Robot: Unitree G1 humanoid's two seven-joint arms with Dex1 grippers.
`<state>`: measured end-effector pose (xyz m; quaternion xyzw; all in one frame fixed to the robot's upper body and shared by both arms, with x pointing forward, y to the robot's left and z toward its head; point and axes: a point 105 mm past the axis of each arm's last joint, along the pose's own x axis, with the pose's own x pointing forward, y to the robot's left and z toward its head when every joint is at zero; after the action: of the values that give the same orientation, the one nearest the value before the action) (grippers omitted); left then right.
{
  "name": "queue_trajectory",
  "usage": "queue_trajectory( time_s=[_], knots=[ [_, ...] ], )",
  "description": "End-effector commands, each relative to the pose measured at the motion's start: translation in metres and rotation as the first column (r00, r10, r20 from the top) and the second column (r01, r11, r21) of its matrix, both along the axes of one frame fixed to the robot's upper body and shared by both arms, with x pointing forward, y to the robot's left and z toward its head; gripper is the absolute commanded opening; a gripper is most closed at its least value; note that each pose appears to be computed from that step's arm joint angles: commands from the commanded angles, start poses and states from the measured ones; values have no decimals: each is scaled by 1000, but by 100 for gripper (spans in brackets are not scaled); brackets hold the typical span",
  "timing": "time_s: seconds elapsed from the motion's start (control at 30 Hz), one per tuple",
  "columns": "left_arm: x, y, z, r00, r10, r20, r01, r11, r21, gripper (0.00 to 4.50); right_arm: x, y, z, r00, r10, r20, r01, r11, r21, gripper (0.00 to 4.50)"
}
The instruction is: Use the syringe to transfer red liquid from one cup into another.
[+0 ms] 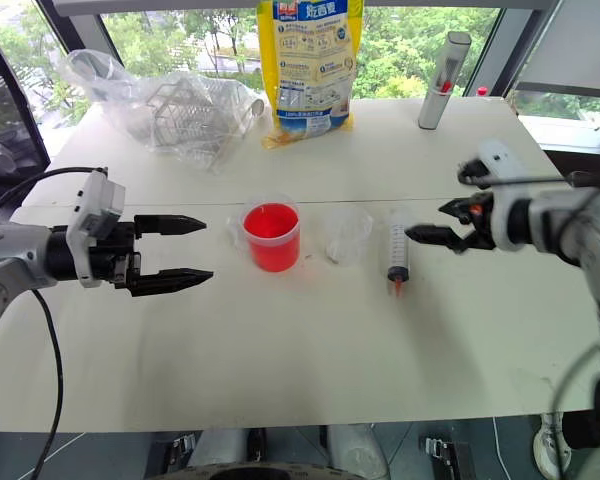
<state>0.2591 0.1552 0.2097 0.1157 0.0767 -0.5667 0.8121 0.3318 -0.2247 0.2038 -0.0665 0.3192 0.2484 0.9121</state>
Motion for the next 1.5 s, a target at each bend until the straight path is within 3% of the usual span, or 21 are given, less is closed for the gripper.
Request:
queue_trajectory(
  time_s=[0.03,0.13,0.3,0.77,0.87,1.0,1.03,1.27,1.43,1.5],
  knots=[
    [0,-3,6,999,-3,44,3,1000,-6,450,13,-9,-13,966,-186,-181,188,982,-9,442],
    [0,-4,5,999,1,46,0,1000,-11,450,27,-10,-23,920,-273,-281,279,960,-19,442],
    [-3,-5,3,998,22,53,-21,1000,-18,450,34,1,-40,882,-303,-360,279,953,-119,442],
    [-10,-5,3,995,65,77,-64,998,-16,450,39,14,-74,813,-381,-440,303,923,-240,442],
    [-10,-5,4,994,70,82,-69,998,-16,450,39,16,-78,811,-386,-439,301,919,-253,369],
    [-9,-6,3,994,72,85,-71,997,-18,450,44,17,-79,812,-399,-426,317,914,-253,173],
    [-9,-6,3,994,72,85,-71,997,-18,450,45,17,-79,812,-401,-424,320,913,-252,146],
    [-7,-7,5,993,73,95,-72,997,-18,450,47,11,-76,811,-423,-404,349,904,-246,141],
    [-3,-5,6,992,78,104,-77,997,-15,450,46,-21,-40,835,-480,-269,437,876,-207,141],
    [0,-5,7,991,75,110,-74,997,-14,450,50,-30,-22,867,-478,-144,450,873,-191,141]
  ],
)
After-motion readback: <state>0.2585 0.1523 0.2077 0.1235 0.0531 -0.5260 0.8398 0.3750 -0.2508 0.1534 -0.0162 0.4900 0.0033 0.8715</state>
